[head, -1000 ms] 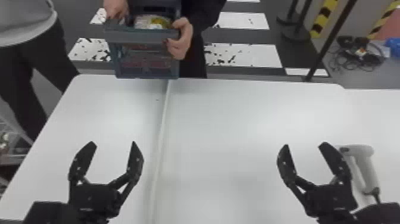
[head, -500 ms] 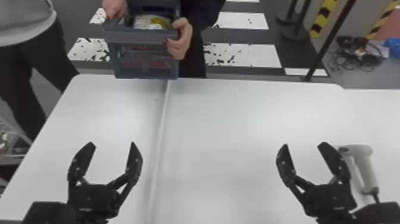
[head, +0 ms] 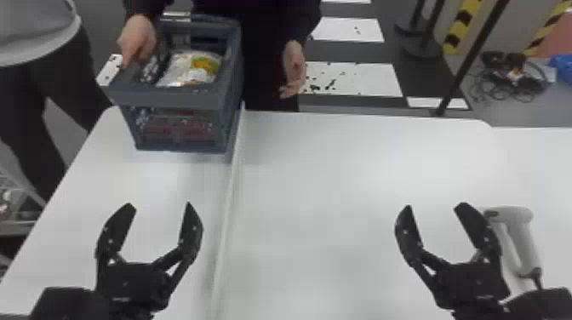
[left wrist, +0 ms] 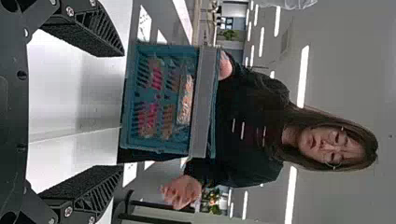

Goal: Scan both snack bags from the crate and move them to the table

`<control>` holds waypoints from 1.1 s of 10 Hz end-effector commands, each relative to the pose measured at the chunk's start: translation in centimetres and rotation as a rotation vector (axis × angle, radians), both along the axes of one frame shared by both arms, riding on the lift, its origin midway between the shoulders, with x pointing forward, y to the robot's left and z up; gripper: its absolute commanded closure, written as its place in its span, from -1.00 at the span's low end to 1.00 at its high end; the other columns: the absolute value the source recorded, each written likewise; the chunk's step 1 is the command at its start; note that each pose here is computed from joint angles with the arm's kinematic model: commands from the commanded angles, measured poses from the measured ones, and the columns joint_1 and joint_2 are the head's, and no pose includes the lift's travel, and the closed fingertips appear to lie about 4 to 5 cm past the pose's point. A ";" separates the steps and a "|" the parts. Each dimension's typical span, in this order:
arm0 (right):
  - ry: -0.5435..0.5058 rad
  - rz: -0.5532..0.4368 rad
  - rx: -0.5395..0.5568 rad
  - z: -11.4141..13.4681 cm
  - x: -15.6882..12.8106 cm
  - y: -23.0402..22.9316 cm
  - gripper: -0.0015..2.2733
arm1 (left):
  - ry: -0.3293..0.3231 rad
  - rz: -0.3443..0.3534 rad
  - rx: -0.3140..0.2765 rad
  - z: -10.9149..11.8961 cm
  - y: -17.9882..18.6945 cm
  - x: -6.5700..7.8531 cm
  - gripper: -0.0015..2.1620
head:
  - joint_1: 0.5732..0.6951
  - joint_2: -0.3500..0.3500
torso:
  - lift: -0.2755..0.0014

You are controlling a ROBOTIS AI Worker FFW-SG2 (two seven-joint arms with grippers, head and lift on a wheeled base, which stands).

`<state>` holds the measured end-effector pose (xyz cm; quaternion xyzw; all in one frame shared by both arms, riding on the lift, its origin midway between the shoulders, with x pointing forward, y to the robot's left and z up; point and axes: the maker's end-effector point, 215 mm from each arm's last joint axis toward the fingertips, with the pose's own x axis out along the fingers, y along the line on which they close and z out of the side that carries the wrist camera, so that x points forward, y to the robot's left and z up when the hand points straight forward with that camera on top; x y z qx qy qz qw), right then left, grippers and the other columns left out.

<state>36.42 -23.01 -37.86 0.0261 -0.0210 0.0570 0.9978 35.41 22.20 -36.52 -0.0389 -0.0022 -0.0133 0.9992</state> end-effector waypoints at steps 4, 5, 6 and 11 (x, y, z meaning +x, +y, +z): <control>0.002 0.001 0.002 -0.1 -0.1 0.1 -0.89 | 0.000 0.010 0.001 0.0 0.4 -0.1 -0.87 | 1.00 -0.02 | 0.36; 0.003 0.001 0.002 -0.1 -0.1 0.1 -0.89 | 0.002 0.009 0.003 0.0 0.4 -0.2 -0.87 | 1.00 -0.02 | 0.36; 0.003 0.000 0.003 -0.1 -0.1 0.0 -0.89 | 0.000 0.011 0.002 0.0 0.5 -0.1 -0.87 | 1.00 -0.02 | 0.36; 0.009 0.006 0.010 -0.2 0.0 0.4 -0.89 | 0.110 -0.042 0.025 0.0 0.7 1.8 -0.87 | 1.00 0.00 | 0.36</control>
